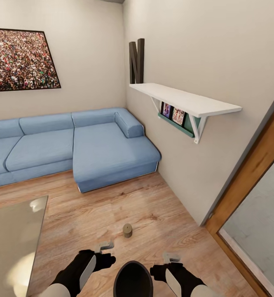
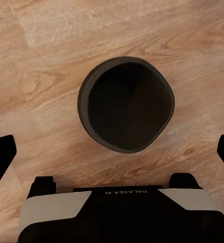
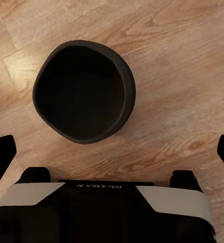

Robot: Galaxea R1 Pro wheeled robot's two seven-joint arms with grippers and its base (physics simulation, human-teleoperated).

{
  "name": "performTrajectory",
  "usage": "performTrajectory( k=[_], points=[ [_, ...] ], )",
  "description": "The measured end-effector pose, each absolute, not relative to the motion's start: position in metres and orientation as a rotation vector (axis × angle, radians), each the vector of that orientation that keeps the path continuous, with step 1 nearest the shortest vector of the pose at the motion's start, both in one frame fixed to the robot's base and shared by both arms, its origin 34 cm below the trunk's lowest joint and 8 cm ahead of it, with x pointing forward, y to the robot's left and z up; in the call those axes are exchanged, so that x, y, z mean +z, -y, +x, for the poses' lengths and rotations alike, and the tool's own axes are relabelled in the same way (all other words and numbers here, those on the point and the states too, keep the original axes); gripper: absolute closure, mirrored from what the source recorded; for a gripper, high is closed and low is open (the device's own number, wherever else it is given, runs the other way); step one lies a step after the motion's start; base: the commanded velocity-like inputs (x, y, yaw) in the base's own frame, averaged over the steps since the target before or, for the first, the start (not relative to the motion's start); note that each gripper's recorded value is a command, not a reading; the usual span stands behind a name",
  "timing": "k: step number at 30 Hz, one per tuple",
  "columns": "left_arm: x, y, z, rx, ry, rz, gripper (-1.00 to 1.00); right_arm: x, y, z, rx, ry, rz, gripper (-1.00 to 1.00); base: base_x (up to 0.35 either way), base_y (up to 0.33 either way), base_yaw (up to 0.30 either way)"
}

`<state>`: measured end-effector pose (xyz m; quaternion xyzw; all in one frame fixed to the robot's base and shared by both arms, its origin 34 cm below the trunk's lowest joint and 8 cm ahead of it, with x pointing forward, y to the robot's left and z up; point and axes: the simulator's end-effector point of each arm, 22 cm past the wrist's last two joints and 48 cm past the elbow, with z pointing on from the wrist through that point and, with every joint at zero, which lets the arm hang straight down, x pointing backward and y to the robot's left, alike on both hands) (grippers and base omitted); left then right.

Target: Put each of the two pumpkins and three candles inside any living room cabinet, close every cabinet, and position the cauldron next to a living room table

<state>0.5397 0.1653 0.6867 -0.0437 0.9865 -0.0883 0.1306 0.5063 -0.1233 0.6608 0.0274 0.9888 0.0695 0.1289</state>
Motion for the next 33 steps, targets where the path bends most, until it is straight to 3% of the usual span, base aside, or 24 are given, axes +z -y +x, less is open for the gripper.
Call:
performTrajectory(
  k=[33],
  points=[
    [0.633,-0.190,0.534,-0.071,-2.807,-0.169,-1.00,0.632,0.124,0.525,0.201,-2.811,0.096,-1.00,0.000,0.000,0.000]
  ],
)
